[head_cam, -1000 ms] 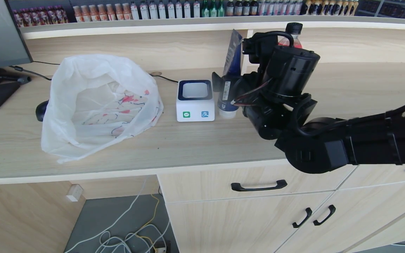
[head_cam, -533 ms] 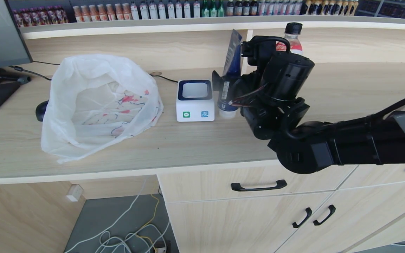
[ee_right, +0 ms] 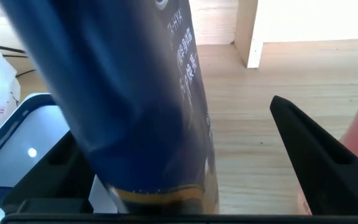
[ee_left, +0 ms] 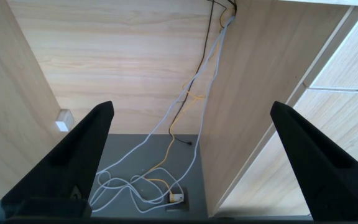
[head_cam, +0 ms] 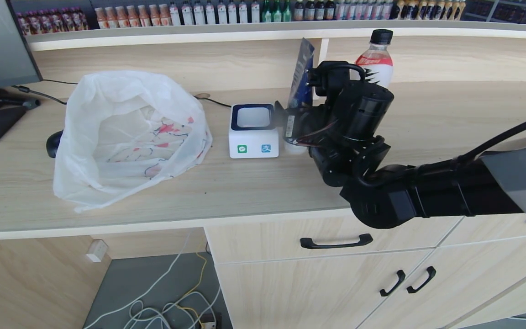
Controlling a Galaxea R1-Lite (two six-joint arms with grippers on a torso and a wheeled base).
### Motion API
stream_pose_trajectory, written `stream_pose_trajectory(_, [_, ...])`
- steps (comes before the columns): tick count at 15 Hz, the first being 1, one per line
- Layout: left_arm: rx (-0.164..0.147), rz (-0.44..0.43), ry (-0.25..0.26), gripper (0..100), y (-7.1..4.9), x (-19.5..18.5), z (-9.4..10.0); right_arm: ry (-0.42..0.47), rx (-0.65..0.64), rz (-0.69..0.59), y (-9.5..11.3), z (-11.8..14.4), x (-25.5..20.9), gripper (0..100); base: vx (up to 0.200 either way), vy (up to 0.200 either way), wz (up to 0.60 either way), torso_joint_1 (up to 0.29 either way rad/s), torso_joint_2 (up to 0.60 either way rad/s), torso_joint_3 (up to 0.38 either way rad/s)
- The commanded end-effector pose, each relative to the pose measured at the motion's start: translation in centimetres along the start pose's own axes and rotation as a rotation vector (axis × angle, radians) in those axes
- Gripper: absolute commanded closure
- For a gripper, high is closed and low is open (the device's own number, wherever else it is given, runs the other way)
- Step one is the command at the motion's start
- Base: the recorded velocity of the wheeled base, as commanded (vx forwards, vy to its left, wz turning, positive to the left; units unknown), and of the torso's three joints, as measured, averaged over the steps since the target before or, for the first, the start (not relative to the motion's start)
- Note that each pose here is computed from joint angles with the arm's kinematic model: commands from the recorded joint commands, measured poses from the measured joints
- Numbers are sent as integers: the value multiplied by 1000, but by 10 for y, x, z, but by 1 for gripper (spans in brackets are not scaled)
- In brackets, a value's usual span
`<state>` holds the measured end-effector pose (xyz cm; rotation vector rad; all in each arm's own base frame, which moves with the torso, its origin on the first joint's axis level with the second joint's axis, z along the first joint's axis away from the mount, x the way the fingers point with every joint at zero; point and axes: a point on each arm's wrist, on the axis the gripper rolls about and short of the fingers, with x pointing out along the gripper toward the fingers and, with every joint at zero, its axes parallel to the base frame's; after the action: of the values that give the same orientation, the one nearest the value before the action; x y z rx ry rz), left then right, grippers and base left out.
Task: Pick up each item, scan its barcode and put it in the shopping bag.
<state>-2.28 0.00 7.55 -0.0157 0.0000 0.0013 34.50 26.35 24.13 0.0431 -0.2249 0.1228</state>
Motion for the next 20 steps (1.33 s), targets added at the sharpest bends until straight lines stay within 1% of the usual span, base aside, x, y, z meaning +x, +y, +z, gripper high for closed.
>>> stream_pose_trajectory(1, [0, 0, 0, 0, 0, 0, 0, 2, -2, -2, -1, -1, 1, 0, 0, 0, 0, 0, 0, 0])
stream_pose_trajectory(6, [-1, 0, 2, 0, 0, 0, 0, 5, -4, -8, -2, -4, 3, 0, 0, 0, 0, 0, 0, 0])
stream_pose_trajectory(7, [-1, 0, 0, 0, 0, 0, 0, 5, -4, -8, -2, -4, 3, 100, 0, 0, 0, 0, 0, 0])
stream_pose_trajectory(20, [-1, 0, 0, 0, 0, 0, 0, -9, 2, -8, -2, 0, 1, 100, 0, 0, 0, 0, 0, 0])
